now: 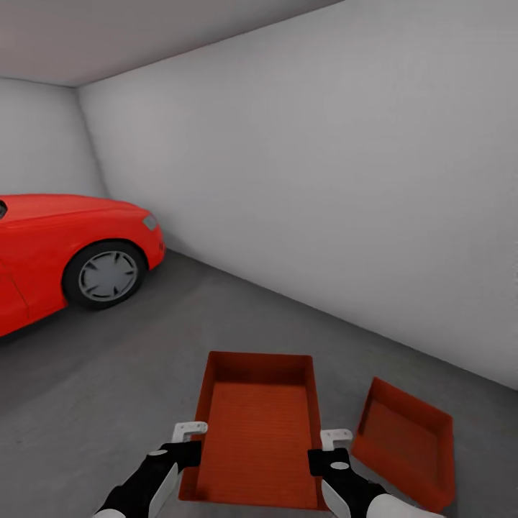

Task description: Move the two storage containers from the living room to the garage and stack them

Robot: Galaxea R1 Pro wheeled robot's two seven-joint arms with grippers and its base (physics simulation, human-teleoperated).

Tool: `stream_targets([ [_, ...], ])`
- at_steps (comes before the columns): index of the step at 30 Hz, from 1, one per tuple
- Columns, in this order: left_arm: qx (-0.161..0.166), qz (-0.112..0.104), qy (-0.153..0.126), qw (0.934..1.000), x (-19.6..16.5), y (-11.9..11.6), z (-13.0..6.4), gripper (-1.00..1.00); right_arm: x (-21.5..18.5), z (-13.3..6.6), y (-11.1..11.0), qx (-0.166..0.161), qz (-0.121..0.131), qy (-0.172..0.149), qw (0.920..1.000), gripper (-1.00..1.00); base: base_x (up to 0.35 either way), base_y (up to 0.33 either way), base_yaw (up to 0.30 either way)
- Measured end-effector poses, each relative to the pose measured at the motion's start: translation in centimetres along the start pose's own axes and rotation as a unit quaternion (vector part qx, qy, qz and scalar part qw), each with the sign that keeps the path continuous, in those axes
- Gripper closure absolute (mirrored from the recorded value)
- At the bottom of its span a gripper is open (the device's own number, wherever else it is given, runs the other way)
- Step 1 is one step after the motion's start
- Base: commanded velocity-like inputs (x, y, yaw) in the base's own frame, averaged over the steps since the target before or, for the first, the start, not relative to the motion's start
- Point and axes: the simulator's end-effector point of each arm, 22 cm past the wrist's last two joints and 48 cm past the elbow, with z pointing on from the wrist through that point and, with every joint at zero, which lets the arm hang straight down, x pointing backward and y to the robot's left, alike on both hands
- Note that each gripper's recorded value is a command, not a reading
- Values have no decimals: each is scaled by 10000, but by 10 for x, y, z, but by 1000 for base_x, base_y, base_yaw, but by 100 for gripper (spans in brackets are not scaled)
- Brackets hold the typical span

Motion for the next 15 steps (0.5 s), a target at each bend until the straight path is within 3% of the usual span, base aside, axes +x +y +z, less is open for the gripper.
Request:
stream_targets([
  [15, 1, 2, -3, 10000, 0, 0, 0, 100, 0, 0, 0, -2, 0, -2, 10000, 100, 321, 0, -256],
])
